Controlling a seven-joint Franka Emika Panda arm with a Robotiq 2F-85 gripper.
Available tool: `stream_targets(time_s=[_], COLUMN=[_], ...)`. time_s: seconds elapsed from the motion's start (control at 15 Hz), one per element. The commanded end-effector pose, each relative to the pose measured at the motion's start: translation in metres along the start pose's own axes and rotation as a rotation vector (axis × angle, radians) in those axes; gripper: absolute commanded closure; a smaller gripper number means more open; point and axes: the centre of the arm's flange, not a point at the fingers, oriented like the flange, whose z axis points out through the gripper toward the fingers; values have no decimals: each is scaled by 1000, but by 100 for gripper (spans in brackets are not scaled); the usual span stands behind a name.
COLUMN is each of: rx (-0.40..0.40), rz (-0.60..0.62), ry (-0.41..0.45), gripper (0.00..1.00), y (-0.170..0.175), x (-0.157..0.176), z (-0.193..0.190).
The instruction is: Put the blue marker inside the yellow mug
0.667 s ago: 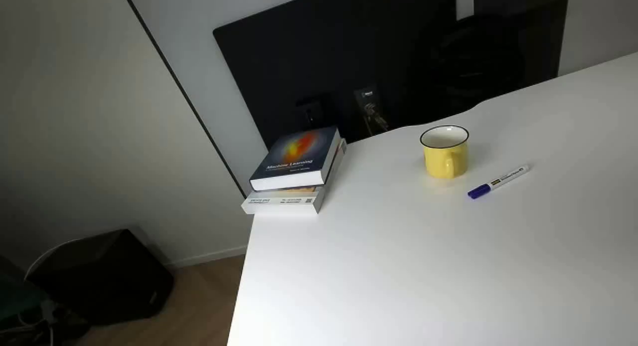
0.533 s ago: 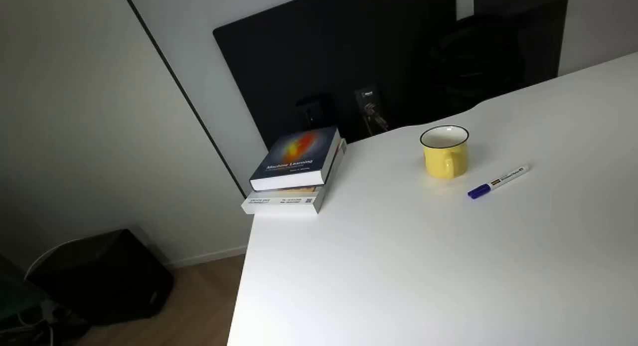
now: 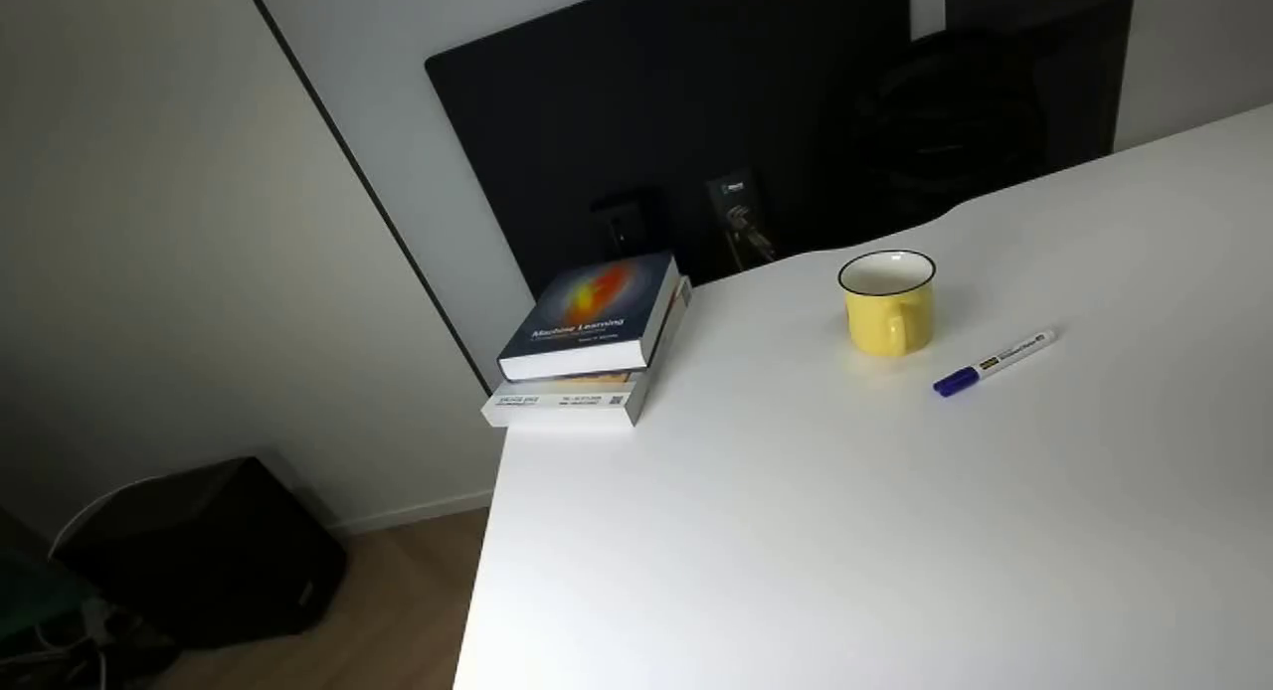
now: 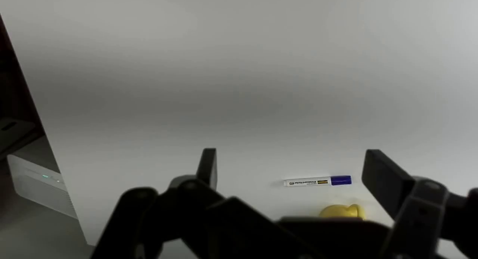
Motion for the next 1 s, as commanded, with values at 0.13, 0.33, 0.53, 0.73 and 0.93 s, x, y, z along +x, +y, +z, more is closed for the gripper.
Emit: stream_targets(time_s=[0.13,0.33,0.53,0.73,0.93], rx=[-60,-100,-114,-121,-113], rz=[40,201,344,490,637], ry=[17,36,39,48,42], gripper=[0,0,0,0,0], y=[-1,23,44,68,93], x=[2,9,13,14,16], z=[1,3,7,16,19])
